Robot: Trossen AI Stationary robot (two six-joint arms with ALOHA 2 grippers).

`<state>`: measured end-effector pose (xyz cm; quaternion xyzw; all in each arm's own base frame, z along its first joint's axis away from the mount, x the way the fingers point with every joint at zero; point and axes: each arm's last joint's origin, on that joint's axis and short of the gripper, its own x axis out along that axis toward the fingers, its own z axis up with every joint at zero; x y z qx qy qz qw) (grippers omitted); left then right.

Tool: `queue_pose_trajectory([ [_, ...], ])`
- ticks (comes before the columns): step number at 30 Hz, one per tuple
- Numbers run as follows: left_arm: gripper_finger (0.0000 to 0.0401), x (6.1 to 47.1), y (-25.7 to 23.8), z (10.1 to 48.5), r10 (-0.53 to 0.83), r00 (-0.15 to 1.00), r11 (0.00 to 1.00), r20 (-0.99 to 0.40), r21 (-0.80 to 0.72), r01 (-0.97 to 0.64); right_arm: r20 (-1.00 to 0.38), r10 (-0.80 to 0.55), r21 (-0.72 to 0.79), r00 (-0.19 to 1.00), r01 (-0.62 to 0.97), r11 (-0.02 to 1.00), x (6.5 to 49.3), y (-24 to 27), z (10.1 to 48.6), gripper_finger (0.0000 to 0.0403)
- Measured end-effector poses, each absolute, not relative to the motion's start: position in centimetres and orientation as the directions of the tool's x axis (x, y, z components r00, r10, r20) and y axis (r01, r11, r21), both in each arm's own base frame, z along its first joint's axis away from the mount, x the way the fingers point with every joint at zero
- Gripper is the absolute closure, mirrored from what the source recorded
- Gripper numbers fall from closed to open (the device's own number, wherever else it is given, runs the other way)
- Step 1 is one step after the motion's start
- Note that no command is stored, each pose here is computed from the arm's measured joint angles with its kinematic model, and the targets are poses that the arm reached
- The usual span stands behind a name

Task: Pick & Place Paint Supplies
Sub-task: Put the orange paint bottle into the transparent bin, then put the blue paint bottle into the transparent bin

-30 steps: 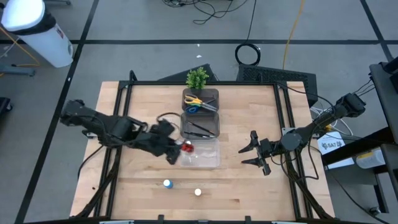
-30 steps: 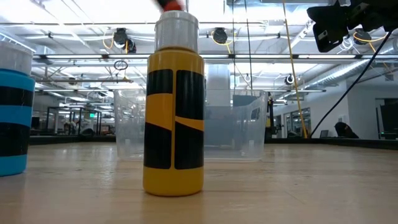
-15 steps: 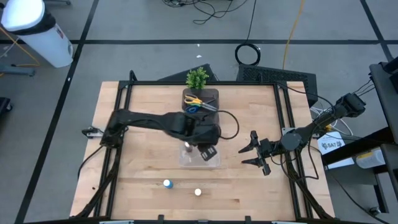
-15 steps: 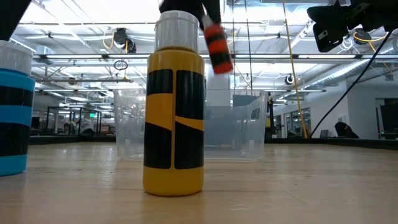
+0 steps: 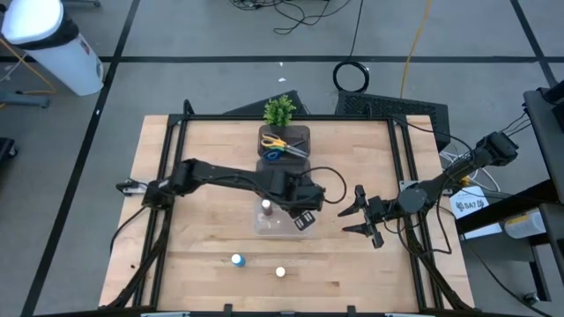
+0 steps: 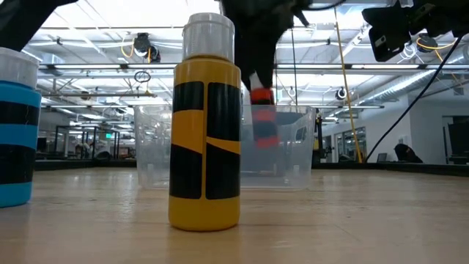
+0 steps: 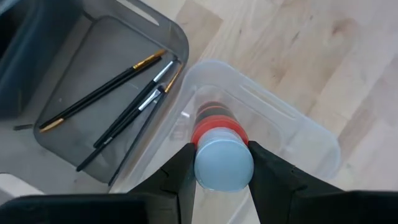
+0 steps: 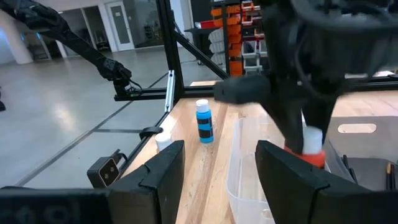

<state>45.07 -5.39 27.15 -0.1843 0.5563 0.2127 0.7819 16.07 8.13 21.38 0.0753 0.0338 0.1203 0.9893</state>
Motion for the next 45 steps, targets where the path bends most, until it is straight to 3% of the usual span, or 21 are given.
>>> queue_pose_trajectory([
  [11, 0.0277, 46.4, -5.4, 24.1, 0.108, 0.249, 0.845, -0.963, -0.043, -0.532, -0.048, 0.244, 0.157, 0.969, -0.234, 0.959, 16.1, 8.1, 21.4, 0.0220],
  [28, 0.0272, 46.8, -4.6, 21.8, 0.058, 0.276, 0.832, -0.959, -0.106, -0.544, -0.048, 0.243, 0.157, 0.969, -0.233, 0.960, 16.1, 8.1, 21.4, 0.0220],
  [37, 0.0105, 46.7, -4.6, 22.4, 0.035, 0.293, 0.840, -0.956, -0.131, -0.527, -0.048, 0.245, 0.157, 0.968, -0.235, 0.959, 16.1, 8.1, 21.4, 0.0220],
  [45, 0.0046, 45.6, -4.5, 26.0, 0.035, 0.370, 0.835, -0.928, -0.176, -0.522, -0.048, 0.245, 0.157, 0.968, -0.235, 0.959, 16.1, 8.1, 21.4, 0.0220],
])
